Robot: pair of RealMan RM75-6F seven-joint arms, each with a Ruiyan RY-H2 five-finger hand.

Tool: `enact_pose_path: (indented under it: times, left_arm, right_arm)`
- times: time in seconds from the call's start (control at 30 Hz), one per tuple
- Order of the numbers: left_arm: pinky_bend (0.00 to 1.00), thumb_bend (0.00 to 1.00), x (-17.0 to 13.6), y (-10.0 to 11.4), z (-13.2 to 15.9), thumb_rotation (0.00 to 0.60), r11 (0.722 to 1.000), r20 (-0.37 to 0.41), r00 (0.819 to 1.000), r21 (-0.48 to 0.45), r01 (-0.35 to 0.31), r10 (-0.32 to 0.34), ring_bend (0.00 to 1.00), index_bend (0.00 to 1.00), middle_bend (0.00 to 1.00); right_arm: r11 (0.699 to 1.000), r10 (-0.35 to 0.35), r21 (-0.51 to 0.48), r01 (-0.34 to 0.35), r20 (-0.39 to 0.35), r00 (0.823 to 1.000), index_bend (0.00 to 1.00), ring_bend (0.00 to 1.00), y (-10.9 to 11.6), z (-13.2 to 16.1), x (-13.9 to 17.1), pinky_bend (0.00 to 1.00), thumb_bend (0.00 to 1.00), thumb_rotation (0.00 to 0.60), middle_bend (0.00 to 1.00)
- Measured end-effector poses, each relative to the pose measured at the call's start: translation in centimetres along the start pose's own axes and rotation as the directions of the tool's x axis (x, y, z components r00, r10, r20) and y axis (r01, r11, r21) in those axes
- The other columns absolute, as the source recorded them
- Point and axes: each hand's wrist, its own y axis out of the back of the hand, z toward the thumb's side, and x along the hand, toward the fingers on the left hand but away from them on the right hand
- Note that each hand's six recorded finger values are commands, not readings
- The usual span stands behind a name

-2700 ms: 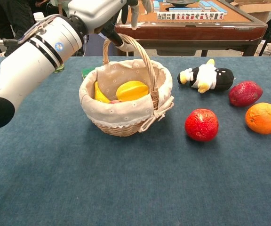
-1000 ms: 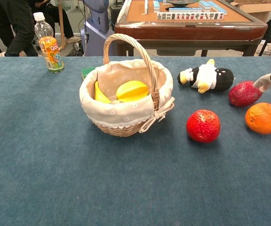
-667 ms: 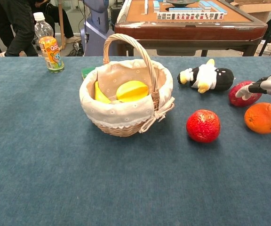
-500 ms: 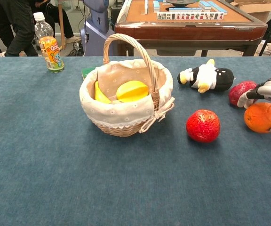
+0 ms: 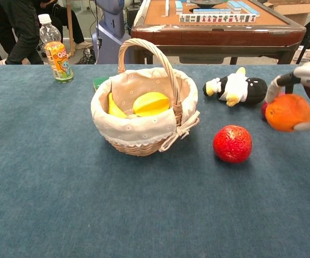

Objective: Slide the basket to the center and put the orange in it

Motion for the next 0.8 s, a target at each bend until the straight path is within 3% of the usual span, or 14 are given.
enact_pose_path:
  times: [0.17,0.3,0.57,0.8]
  left_arm:
    - [0.26,0.11,-0.3,-0.3,-0.6,0.600,0.999,-0.010,1.000,0.030,0.027,-0.026,0.13,0.00,0.06]
    - [0.25,0.11,-0.7,-0.7,-1.0,0.600,0.997,-0.013,0.999,0.057,0.052,-0.052,0.13,0.00,0.06]
    - [0.25,0.11,-1.7,-0.7,-1.3,0.600,0.994,-0.021,0.997,0.074,0.075,-0.074,0.13,0.00,0.06]
    - [0.24,0.11,-1.8,-0.4,-1.5,0.600,0.995,-0.024,0.997,0.075,0.069,-0.068,0.13,0.00,0.06]
  right_arm:
    - [0.994,-0.087,-0.065,0.084,-0.040,0.995,0.53,0.44,4.6,1.8,-2.2,0.53,0.30,0.600,0.45]
    - [0.990,-0.110,-0.100,0.103,-0.073,0.991,0.53,0.44,6.6,3.6,-4.3,0.53,0.30,0.600,0.43]
    - [0.980,-0.114,-0.175,0.091,-0.124,0.986,0.53,0.43,6.9,7.4,-8.4,0.53,0.30,0.600,0.40]
    - [0.966,-0.147,-0.235,0.111,-0.141,0.979,0.45,0.39,7.3,9.9,-11.7,0.53,0.30,0.600,0.35]
